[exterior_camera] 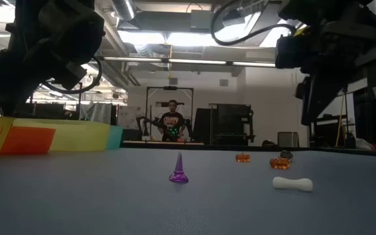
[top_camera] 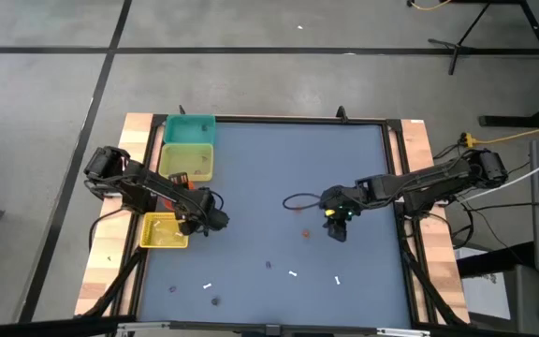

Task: Sort Halloween decoration
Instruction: Put the right white bone toy into the yellow basket

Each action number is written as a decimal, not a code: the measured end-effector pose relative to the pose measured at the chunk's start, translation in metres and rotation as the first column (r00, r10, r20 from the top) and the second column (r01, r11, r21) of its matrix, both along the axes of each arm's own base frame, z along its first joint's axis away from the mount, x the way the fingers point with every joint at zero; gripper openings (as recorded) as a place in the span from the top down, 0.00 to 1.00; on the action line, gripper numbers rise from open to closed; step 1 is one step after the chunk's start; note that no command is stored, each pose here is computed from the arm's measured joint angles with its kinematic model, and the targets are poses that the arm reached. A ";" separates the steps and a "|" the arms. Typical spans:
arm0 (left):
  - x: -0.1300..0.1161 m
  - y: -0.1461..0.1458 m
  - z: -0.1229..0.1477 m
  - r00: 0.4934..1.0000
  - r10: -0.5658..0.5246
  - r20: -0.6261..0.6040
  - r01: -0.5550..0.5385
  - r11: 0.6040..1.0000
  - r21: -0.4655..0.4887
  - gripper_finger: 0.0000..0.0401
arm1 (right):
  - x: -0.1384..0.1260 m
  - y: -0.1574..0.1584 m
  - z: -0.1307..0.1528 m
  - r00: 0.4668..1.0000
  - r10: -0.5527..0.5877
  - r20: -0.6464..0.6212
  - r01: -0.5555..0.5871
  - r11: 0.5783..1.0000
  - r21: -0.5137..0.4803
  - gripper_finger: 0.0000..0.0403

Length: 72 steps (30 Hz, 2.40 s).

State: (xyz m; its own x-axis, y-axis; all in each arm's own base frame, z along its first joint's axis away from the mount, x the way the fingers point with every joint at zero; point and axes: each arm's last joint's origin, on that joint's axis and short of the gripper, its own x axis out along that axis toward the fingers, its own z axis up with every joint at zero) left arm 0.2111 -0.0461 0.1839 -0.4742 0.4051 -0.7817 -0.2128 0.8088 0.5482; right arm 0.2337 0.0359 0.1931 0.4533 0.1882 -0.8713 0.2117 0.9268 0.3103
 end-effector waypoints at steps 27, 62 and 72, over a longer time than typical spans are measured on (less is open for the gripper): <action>0.000 0.000 0.000 0.998 0.058 0.032 -0.059 0.998 0.036 0.52 | -0.044 0.109 -0.004 0.869 -0.488 -0.084 0.495 0.852 0.169 0.56; 0.002 0.000 -0.001 0.997 0.060 0.056 -0.062 0.998 0.030 0.52 | -0.021 0.180 -0.032 0.852 -0.453 -0.262 0.491 0.865 0.101 0.56; 0.004 -0.001 -0.003 0.995 0.060 0.079 -0.062 0.998 0.022 0.52 | -0.022 0.181 -0.032 0.835 -0.458 -0.305 0.510 0.853 0.116 0.56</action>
State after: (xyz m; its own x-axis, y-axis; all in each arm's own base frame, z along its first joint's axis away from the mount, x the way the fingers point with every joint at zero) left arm 0.2148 -0.0470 0.1812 -0.4364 0.3966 -0.8076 -0.3046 0.7795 0.5474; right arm 0.2120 0.2171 0.1609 0.2943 0.1723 -0.9401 0.7132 0.6151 0.3360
